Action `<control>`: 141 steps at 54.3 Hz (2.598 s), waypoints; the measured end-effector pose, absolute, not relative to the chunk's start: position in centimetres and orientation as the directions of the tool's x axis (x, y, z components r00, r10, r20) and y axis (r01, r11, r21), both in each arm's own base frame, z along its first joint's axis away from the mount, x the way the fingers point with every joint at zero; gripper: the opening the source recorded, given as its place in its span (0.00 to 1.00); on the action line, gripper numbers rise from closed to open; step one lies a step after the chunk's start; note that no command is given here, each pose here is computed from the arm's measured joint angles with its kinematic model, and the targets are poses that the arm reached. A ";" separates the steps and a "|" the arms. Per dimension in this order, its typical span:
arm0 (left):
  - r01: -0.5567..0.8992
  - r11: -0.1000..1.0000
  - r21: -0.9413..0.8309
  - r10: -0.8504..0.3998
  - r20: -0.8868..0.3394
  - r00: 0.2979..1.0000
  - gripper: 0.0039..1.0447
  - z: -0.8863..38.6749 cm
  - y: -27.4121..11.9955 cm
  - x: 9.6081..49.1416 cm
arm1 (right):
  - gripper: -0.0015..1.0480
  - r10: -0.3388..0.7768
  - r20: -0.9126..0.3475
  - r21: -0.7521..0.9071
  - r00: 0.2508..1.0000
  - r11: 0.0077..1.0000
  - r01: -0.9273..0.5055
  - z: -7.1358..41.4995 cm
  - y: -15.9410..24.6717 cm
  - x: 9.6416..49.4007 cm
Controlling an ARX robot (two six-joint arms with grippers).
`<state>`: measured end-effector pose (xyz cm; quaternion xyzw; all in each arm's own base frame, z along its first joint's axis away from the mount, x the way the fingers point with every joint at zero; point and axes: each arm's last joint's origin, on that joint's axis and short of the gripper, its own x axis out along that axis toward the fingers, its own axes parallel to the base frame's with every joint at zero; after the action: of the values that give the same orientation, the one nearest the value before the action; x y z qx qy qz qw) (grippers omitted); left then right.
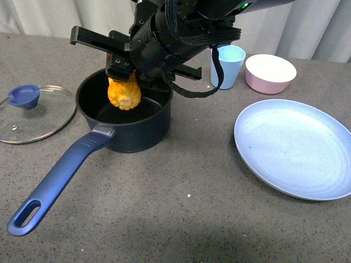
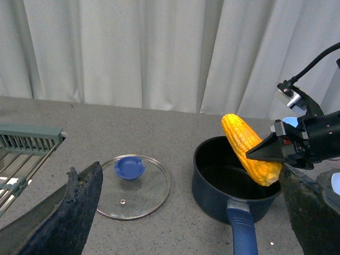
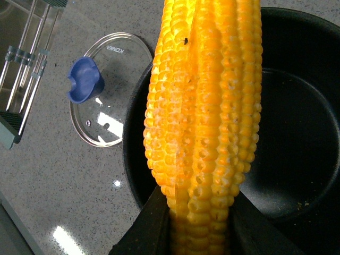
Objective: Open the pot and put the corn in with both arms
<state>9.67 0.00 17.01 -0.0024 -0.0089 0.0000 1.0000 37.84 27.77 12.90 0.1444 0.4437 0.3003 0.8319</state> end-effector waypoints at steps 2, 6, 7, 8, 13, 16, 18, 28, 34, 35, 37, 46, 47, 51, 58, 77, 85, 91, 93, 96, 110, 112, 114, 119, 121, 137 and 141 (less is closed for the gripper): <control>0.000 1.000 -0.005 0.000 0.018 1.000 0.94 17.0 0.0 9.7 | 0.26 0.622 -0.654 0.502 0.431 0.783 -0.367 12.8 27.8 38.0; 0.000 1.000 -0.005 0.000 0.018 1.000 0.94 17.0 0.0 9.7 | 0.42 0.620 -0.652 0.501 0.436 0.784 -0.366 12.7 27.7 38.1; 0.000 1.000 -0.005 0.000 0.018 1.000 0.94 17.0 0.0 9.7 | 0.45 0.619 -0.651 0.500 0.439 0.785 -0.366 12.7 27.7 38.1; 0.000 1.000 -0.005 0.000 0.018 1.000 0.94 17.0 0.0 9.7 | 0.47 0.618 -0.651 0.499 0.440 0.786 -0.365 12.7 27.6 38.1; 0.000 1.000 -0.005 0.000 0.018 1.000 0.94 17.0 0.0 9.7 | 0.62 0.618 -0.644 0.499 0.450 0.786 -0.365 12.8 27.5 38.3; 0.000 1.000 -0.005 0.000 0.018 1.000 0.94 17.0 0.0 9.7 | 0.71 0.619 -0.638 0.500 0.457 0.785 -0.365 12.9 27.4 38.4; 0.000 1.000 -0.005 0.000 0.018 1.000 0.94 17.0 0.0 9.7 | 0.78 0.620 -0.635 0.501 0.461 0.785 -0.365 12.9 27.4 38.5; 0.000 1.000 -0.005 0.000 0.018 1.000 0.94 17.0 0.0 9.7 | 0.91 0.603 -0.624 0.486 0.497 0.798 -0.357 12.9 26.4 38.2; 0.000 1.000 -0.005 0.000 0.018 1.000 0.94 17.0 0.0 9.7 | 0.91 0.572 -0.586 0.439 0.574 0.820 -0.368 14.2 24.9 37.3; 0.000 1.000 -0.005 0.000 0.018 1.000 0.94 17.0 0.0 9.7 | 0.91 0.567 -0.575 0.430 0.590 0.823 -0.372 14.5 24.5 37.0; 0.000 1.000 -0.005 0.000 0.018 1.000 0.94 17.0 0.0 9.7 | 0.91 0.557 -0.556 0.413 0.617 0.830 -0.376 15.2 23.8 36.6; 0.000 1.000 -0.005 0.000 0.018 1.000 0.94 17.0 0.0 9.7 | 0.91 0.450 -0.449 0.289 0.772 0.891 -0.351 18.3 18.6 33.3; 0.000 1.000 -0.005 0.000 0.018 1.000 0.94 17.0 0.0 9.7 | 0.91 0.421 -0.441 0.260 0.793 0.905 -0.336 18.3 17.6 32.6; 0.000 1.000 -0.005 0.000 0.018 1.000 0.94 17.0 0.0 9.7 | 0.91 0.323 -0.425 0.185 0.846 0.946 -0.268 18.1 14.5 30.6; 0.000 1.000 -0.005 0.000 0.018 1.000 0.94 17.0 0.0 9.7 | 0.90 0.162 -0.390 0.099 0.907 0.986 -0.133 17.6 9.0 26.7; 0.000 1.000 -0.005 0.000 0.017 1.000 0.94 17.0 0.0 9.7 | 0.34 0.005 -0.015 0.008 1.000 1.000 -0.004 16.1 2.8 19.8; 0.000 1.000 -0.005 0.000 0.017 1.000 0.94 17.0 0.0 9.7 | 0.12 0.002 -0.020 0.002 1.000 1.000 -0.002 16.1 2.0 18.3; 0.000 1.000 -0.005 0.000 0.017 1.000 0.94 17.0 0.0 9.7 | 0.01 0.005 -0.017 -0.001 1.000 1.000 -0.005 16.1 1.6 17.3; 0.000 1.000 -0.005 0.000 0.017 1.000 0.94 17.0 0.0 9.7 | 0.01 0.001 -0.017 -0.001 1.000 1.000 -0.001 16.2 1.5 17.0; 0.000 1.000 -0.005 0.000 0.017 1.000 0.94 17.0 0.0 9.7 | 0.01 -0.001 -0.017 -0.001 1.000 1.000 0.001 16.2 1.3 16.6; 0.000 1.000 -0.005 0.000 0.017 1.000 0.94 17.0 0.0 9.7 | 0.01 -0.001 -0.016 0.001 1.000 1.000 0.001 16.2 0.0 14.6; 0.000 1.000 -0.005 0.000 0.017 1.000 0.94 17.0 0.0 9.7 | 0.01 0.002 -0.015 0.001 1.000 1.000 -0.002 16.2 0.0 14.4; 0.000 1.000 -0.005 0.000 0.017 1.000 0.94 17.0 0.0 9.7 | 0.01 0.001 -0.014 0.001 1.000 1.000 -0.001 16.3 0.0 14.3; 0.000 1.000 -0.005 0.000 0.017 1.000 0.94 17.0 0.0 9.7 | 0.01 0.000 -0.010 0.001 1.000 1.000 0.000 16.4 0.0 13.9; 0.000 1.000 -0.005 0.000 0.017 1.000 0.94 17.0 0.0 9.7 | 0.01 0.001 -0.009 0.001 1.000 1.000 -0.001 16.4 0.0 13.7; 0.000 1.000 -0.005 0.000 0.017 1.000 0.94 17.0 0.0 9.7 | 0.01 0.001 0.004 0.001 1.000 1.000 -0.001 16.8 0.0 12.5; 0.000 1.000 -0.005 0.000 0.017 1.000 0.94 17.0 0.0 9.7 | 0.01 0.001 0.005 0.001 1.000 1.000 -0.001 16.8 0.0 12.3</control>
<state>9.67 0.00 17.01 -0.0024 -0.0087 0.0000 1.0000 12.28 0.03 16.79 0.0003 -0.0026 0.0006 1.0000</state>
